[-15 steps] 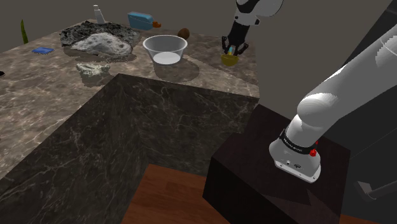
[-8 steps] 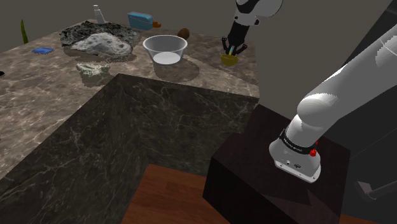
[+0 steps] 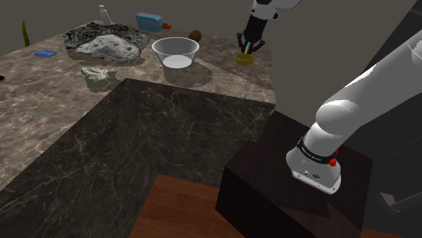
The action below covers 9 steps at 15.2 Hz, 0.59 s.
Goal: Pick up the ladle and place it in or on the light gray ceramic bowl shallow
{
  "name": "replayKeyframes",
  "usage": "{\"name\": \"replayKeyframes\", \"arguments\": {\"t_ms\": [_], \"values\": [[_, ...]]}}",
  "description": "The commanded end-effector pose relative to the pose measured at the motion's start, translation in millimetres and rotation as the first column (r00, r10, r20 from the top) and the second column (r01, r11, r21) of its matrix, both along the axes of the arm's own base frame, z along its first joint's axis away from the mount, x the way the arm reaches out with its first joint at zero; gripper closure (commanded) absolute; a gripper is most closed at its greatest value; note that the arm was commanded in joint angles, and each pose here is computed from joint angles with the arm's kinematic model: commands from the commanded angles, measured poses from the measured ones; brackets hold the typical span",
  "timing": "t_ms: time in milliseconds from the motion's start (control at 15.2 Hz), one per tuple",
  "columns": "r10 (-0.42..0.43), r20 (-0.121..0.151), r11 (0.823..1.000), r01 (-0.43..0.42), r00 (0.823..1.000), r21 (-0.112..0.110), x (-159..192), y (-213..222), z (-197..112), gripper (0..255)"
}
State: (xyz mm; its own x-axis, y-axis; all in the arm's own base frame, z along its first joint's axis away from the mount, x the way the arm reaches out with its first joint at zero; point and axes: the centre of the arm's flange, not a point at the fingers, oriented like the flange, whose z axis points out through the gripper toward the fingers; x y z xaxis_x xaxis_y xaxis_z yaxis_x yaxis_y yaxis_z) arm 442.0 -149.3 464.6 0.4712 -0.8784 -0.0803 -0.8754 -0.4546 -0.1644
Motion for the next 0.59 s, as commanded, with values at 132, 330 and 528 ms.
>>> {"name": "replayKeyframes", "arguments": {"t_ms": [132, 330, 528], "values": [[0.0, 0.0, 1.0, 0.0, 1.0, 0.0, 1.0, 0.0, 23.3, 255], [0.0, 0.0, 1.0, 0.0, 1.0, 0.0, 1.0, 0.0, 39.1, 255], [0.0, 0.0, 1.0, 0.0, 1.0, 0.0, 1.0, 0.0, 54.9, 255]]}}
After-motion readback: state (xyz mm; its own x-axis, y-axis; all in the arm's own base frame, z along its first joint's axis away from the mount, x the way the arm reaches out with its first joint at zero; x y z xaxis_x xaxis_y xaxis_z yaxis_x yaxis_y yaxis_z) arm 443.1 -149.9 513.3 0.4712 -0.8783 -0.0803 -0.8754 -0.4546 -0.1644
